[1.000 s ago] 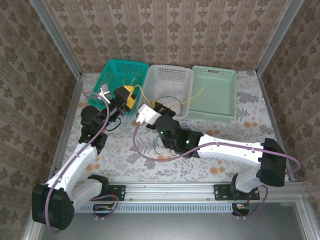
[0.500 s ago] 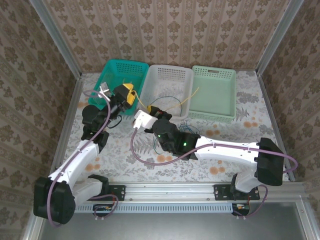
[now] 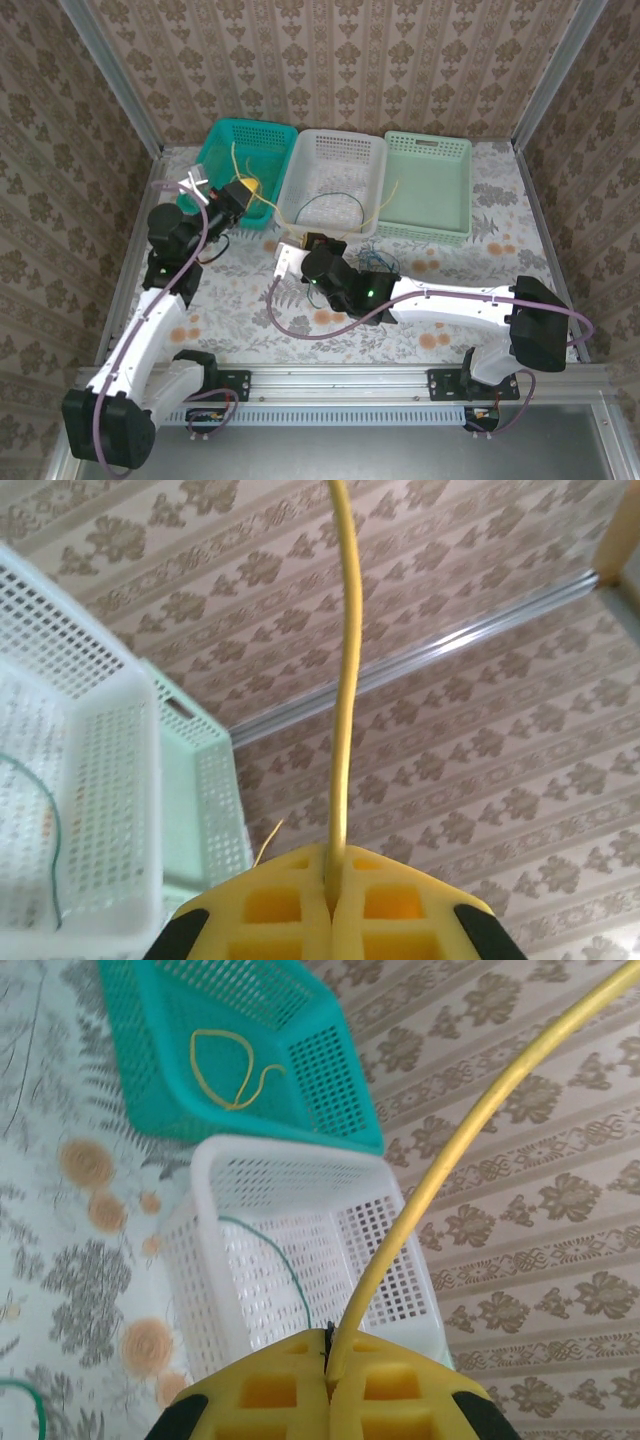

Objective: Untangle the cables

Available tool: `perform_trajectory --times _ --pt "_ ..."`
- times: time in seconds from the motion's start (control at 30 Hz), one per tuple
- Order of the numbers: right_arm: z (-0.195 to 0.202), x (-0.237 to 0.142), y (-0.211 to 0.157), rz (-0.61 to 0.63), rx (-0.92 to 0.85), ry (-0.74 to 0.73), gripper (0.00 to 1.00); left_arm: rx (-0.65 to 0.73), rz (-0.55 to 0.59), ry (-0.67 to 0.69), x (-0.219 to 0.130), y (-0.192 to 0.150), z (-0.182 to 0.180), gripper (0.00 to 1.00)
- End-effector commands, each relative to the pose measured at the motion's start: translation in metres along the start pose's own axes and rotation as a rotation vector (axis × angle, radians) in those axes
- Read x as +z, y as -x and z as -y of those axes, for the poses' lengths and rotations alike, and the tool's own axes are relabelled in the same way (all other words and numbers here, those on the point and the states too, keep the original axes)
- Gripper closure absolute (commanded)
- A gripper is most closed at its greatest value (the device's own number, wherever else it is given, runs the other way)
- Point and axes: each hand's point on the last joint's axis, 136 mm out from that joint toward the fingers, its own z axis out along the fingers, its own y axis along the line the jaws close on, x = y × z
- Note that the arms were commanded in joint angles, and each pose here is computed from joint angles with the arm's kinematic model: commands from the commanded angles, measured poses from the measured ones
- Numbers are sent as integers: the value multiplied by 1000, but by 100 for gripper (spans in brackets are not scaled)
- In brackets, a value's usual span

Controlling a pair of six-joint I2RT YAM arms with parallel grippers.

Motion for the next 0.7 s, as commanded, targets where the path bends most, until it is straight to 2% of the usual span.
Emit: perform_trajectory --times 0.0,0.3,0.47,0.57,0.67 --pt "-26 -5 -29 -84 -216 84 100 259 -85 90 -12 -5 9 100" --pt "-59 -1 -35 -102 -575 162 100 539 -361 185 -21 -45 -3 100" --pt "-62 2 -35 -101 -653 165 100 625 -414 260 -30 -51 -20 100" --pt "-50 7 -27 -104 -608 137 100 646 -409 307 -34 -50 -30 100" --pt "-37 20 -22 -144 -521 109 100 666 -351 342 -34 -40 -36 100"
